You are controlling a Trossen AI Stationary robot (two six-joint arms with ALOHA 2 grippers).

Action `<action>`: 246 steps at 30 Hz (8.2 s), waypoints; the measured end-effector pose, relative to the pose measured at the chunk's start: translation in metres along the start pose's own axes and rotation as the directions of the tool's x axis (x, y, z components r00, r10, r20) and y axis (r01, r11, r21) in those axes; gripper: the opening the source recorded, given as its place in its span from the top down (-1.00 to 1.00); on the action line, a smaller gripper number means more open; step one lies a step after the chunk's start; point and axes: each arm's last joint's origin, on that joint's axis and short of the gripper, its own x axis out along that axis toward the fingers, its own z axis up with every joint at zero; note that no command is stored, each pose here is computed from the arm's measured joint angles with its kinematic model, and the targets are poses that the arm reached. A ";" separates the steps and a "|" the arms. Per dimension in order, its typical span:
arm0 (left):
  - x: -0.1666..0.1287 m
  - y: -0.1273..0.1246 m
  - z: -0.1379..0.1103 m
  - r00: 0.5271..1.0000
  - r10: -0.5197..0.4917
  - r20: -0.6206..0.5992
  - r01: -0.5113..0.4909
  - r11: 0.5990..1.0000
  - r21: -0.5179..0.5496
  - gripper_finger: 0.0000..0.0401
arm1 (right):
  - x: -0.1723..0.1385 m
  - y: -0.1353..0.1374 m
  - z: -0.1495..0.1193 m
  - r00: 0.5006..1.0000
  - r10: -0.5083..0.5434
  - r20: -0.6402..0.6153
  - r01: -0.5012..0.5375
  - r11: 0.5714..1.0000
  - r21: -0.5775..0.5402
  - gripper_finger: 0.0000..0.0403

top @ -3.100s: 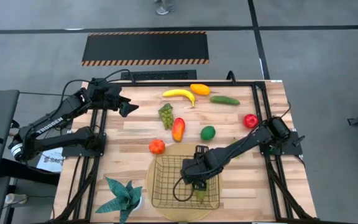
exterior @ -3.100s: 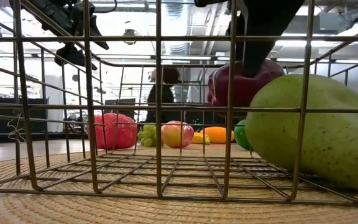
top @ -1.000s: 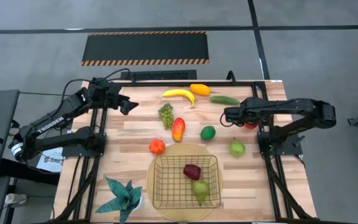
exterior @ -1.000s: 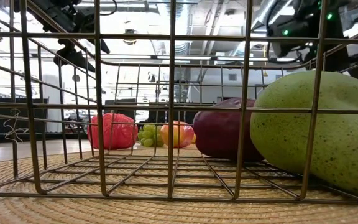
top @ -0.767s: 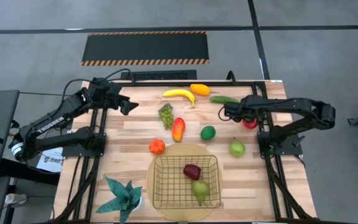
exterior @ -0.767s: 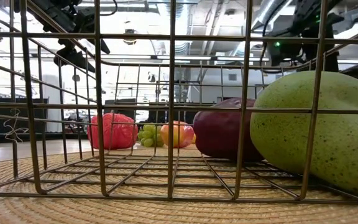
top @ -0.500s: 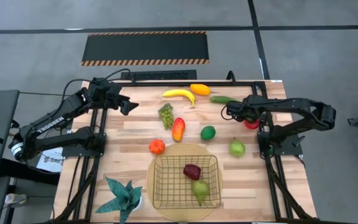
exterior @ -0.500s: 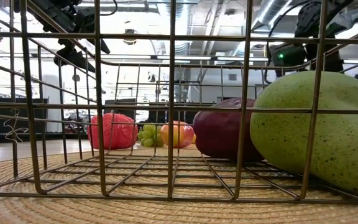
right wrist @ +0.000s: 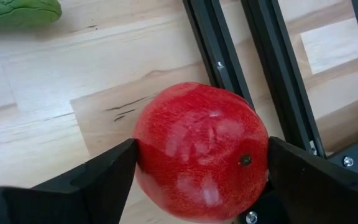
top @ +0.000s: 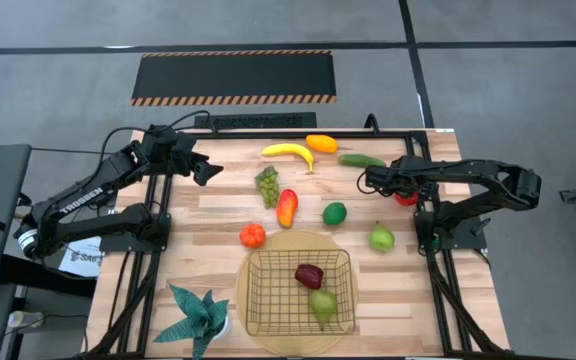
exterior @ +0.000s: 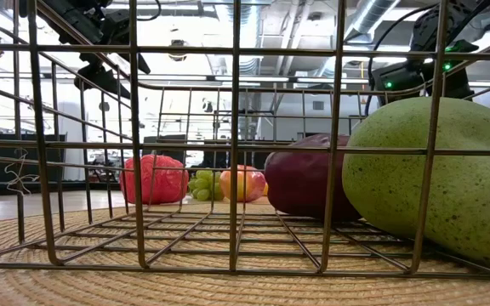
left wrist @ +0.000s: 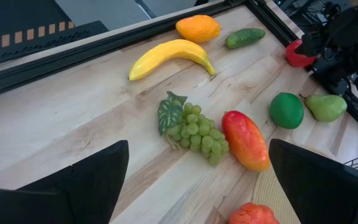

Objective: Build produce basket
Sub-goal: Put the red apple into the wire basket, then put the pear into the wire basket

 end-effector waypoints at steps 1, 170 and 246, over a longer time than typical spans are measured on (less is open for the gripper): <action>0.000 0.000 0.000 1.000 0.000 0.000 0.000 1.000 0.000 -0.86 | 0.000 0.000 0.000 1.000 0.000 0.000 0.000 1.000 0.000 -0.75; 0.000 0.002 -0.003 0.999 0.034 -0.020 -0.035 0.999 -0.024 -0.86 | -0.028 0.004 -0.140 0.935 0.210 -0.285 -0.336 0.780 -0.528 -0.79; 0.000 0.004 -0.006 0.996 0.073 -0.043 -0.074 0.997 -0.028 -0.86 | -0.237 0.143 -0.247 0.429 0.682 -0.593 -0.178 -0.579 -0.795 -0.62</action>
